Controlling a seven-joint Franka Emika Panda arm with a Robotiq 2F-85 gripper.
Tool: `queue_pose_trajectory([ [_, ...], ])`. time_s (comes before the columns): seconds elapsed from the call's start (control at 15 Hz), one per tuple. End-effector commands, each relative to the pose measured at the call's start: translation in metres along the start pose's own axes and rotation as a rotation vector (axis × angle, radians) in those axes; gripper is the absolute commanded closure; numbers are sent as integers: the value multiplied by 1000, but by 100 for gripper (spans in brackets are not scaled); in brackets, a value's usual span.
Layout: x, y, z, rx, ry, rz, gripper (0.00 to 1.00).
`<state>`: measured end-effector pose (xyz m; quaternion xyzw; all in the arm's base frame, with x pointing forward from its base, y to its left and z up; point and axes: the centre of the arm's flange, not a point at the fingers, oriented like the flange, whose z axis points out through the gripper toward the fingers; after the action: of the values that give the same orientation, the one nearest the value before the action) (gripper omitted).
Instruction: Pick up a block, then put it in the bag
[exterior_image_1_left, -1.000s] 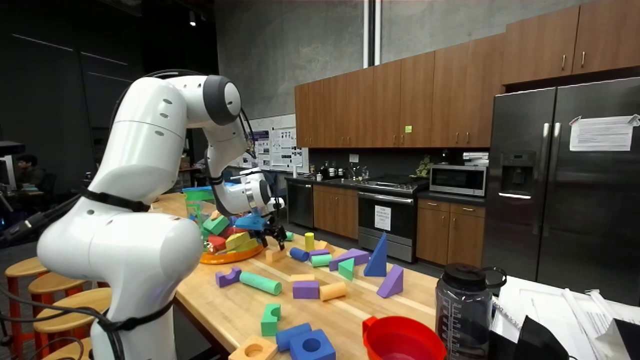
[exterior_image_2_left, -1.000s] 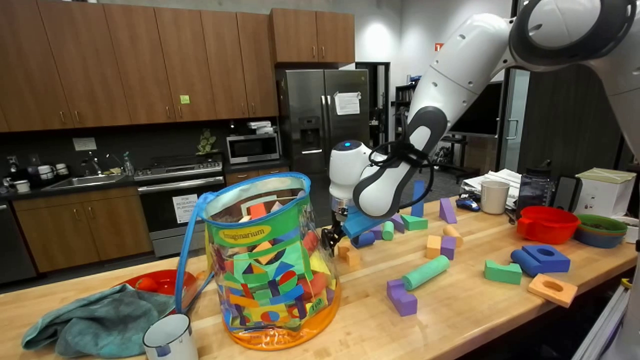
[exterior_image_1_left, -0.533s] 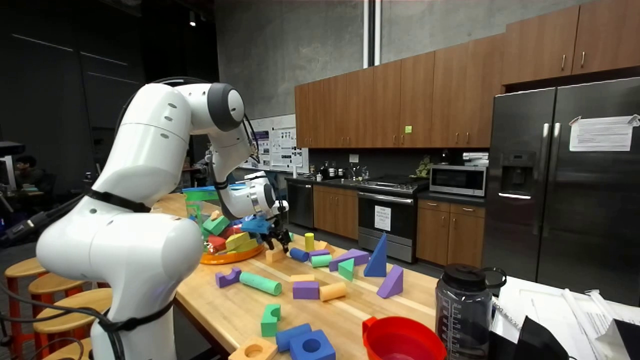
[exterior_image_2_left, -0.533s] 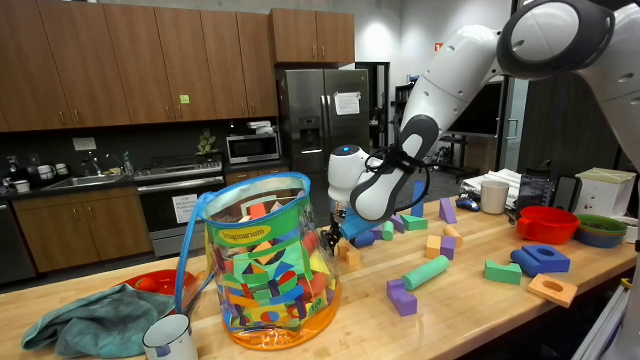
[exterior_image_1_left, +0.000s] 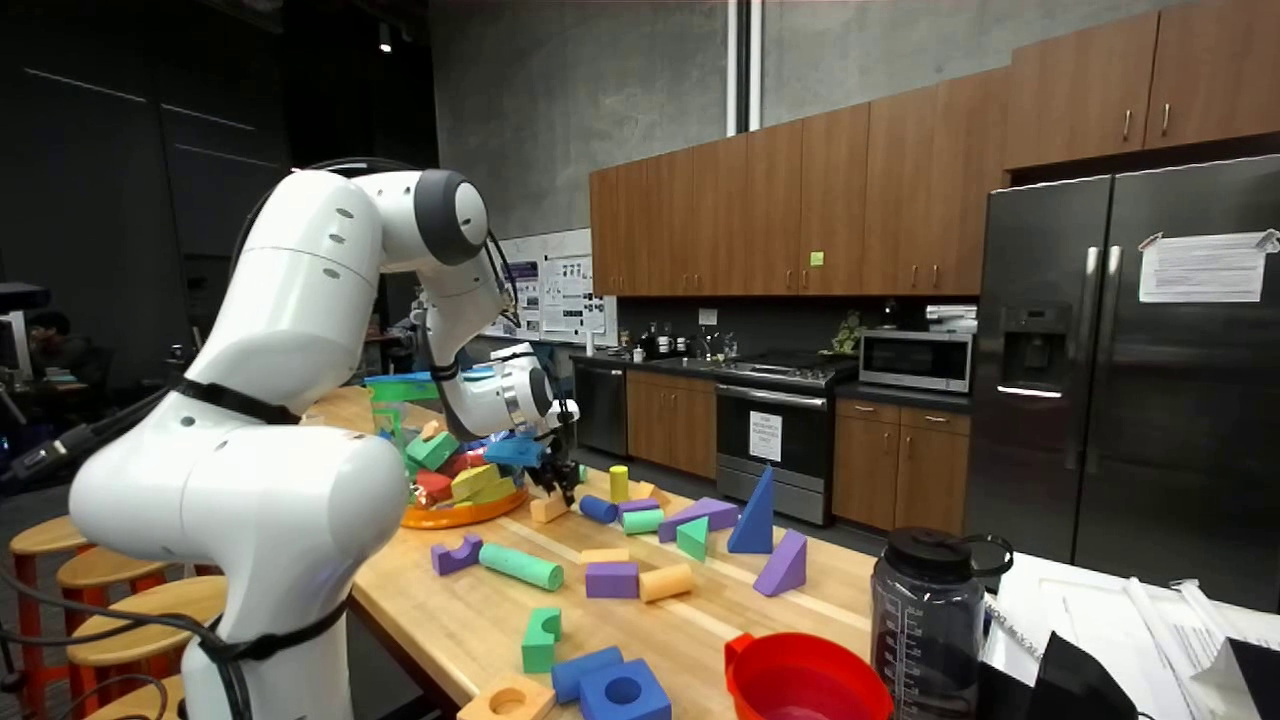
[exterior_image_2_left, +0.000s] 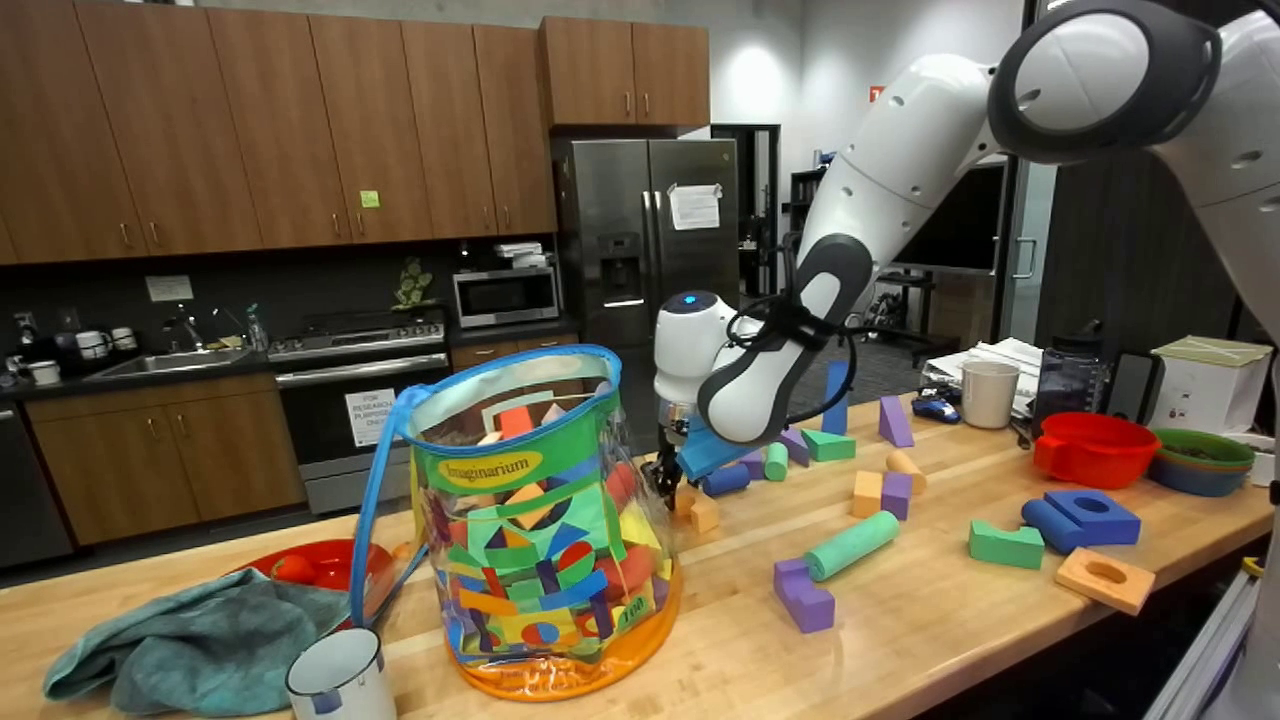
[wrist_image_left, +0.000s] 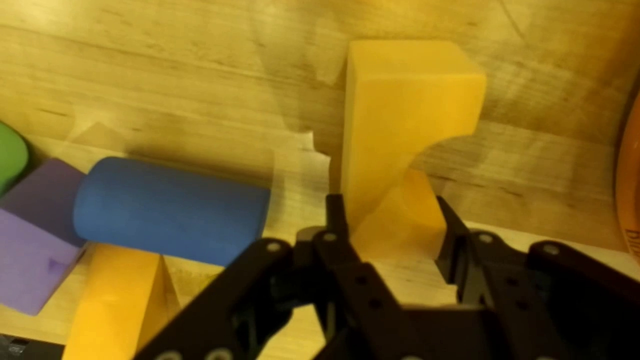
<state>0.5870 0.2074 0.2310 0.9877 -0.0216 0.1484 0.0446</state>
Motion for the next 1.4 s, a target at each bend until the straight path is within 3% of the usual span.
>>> queue_pose_trajectory([
  [0.0,3,5,2,-19,15,3,83],
  [0.33,12,10,-23,-74,12,-43,83],
  [0.67,23,-10,-78,-126,-26,-96,83],
  [0.8,28,-24,-110,-105,-7,-110,83],
  [1.07,40,-48,-176,-19,131,-115,83],
  [1.33,46,-57,-230,31,215,-133,83],
])
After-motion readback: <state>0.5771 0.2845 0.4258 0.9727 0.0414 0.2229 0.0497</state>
